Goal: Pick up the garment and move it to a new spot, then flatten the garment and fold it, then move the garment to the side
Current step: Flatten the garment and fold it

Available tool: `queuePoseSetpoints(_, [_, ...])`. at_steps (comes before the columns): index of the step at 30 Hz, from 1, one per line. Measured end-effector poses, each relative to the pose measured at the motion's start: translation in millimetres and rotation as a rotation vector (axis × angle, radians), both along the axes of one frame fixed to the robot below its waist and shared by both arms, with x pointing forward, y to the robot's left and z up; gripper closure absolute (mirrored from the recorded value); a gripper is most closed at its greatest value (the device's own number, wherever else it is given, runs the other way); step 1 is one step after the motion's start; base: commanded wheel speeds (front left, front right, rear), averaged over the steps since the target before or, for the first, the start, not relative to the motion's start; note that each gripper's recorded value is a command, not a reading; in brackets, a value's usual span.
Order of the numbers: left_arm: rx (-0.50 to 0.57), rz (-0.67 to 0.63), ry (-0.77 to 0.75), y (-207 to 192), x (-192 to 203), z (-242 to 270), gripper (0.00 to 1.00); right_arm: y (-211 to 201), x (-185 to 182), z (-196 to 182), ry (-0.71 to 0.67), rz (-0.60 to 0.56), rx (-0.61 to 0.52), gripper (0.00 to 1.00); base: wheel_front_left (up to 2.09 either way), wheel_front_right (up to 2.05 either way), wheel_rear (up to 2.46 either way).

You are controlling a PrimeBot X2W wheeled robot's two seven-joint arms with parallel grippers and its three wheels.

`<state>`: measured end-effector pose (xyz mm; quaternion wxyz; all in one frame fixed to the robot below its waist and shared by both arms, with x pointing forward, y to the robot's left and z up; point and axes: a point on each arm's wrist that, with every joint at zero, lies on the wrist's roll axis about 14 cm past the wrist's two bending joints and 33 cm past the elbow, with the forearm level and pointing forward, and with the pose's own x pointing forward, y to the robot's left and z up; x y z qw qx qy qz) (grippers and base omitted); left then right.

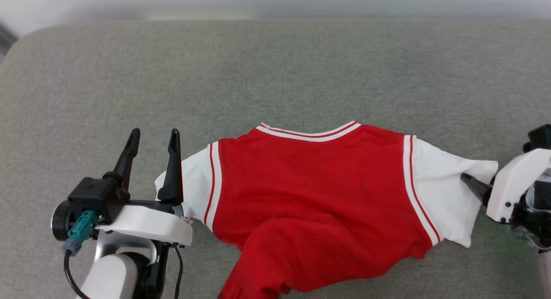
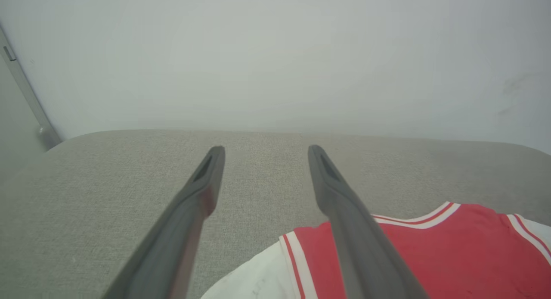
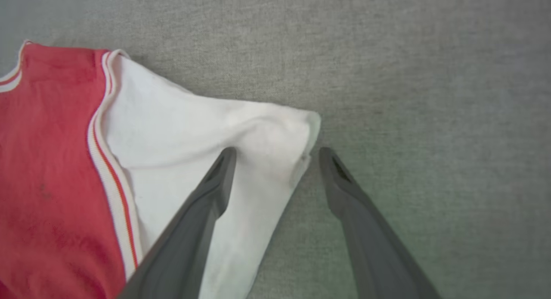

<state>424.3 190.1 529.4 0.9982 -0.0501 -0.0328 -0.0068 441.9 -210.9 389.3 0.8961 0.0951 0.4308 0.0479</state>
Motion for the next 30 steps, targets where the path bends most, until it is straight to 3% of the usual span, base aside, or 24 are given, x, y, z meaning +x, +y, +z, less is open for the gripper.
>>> queuePoseSetpoints(9, [-0.018, 0.04, 0.066, 12, 2, -24, 0.0, 17, 1, -32, 0.19, 0.069, 0.01, 0.01, 0.0, 0.0, 0.0])
queuePoseSetpoints(10, [-0.018, 0.04, 0.072, 12, 2, -26, 0.0, 17, 0, -32, 0.204, 0.072, 0.01, 0.57, 0.0, 0.0, 0.0])
queuePoseSetpoints(11, [-0.018, 0.041, 0.076, 12, 2, -27, 0.0, 17, 0, -31, 0.211, 0.074, 0.009, 1.0, 0.0, 0.0, 0.0])
queuePoseSetpoints(16, [-0.019, 0.032, 0.142, 16, 1, -35, 0.0, 15, -5, -24, 0.192, 0.065, 0.013, 1.0, 0.0, 0.0, 0.0])
queuePoseSetpoints(24, [-0.05, -0.092, 0.375, 18, 6, -52, 0.0, -1, 1, 14, 0.028, 0.02, 0.004, 1.0, 0.0, 0.0, 0.0])
queuePoseSetpoints(25, [-0.066, -0.115, 0.422, 17, 6, -58, 0.0, -2, 0, 16, 0.02, 0.019, -0.004, 1.0, 0.0, 0.0, 0.0])
queuePoseSetpoints(27, [-0.109, -0.176, 0.706, 20, -2, -102, 0.0, 0, -8, 24, -0.024, 0.013, 0.004, 1.0, 0.0, 0.0, 0.0])
queuePoseSetpoints(30, [-0.118, -0.192, 0.831, 19, -8, -125, 0.0, -1, -16, 18, -0.007, 0.005, 0.009, 1.0, 0.0, 0.0, 0.0])
